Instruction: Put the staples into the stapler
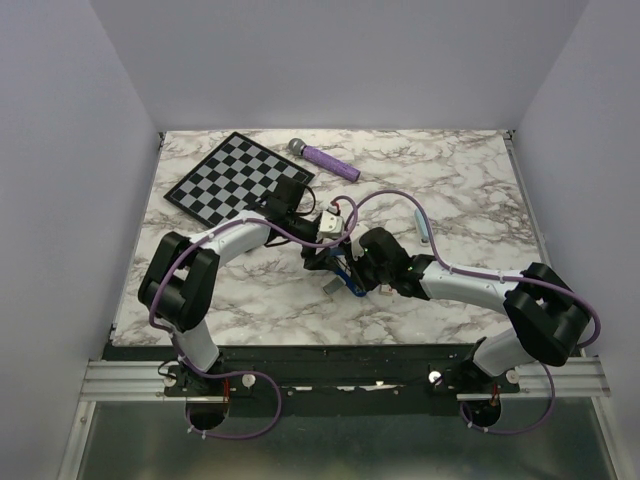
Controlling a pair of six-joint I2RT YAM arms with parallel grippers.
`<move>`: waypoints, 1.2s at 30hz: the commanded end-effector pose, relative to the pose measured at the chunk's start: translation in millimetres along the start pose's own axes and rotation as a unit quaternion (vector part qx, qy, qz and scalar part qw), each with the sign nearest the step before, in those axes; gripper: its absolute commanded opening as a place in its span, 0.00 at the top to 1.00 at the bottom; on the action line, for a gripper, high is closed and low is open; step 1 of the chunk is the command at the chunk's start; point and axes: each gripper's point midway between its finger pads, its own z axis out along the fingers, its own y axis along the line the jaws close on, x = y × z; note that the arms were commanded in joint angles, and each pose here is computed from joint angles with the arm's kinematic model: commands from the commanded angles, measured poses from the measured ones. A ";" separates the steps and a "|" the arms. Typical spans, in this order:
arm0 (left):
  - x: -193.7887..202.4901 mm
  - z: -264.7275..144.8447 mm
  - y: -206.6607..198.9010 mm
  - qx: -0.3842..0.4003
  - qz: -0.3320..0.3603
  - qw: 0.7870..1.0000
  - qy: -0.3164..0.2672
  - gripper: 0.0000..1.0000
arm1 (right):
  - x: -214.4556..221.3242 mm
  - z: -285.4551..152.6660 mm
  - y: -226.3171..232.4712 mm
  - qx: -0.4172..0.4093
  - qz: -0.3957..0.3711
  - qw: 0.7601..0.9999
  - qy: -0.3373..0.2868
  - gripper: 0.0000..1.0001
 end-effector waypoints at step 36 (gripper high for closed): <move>7.0 -9.9 -8.0 -0.037 0.006 0.999 0.020 1.00 | -12.7 -1.2 1.4 -0.009 -0.043 0.999 -0.025 0.61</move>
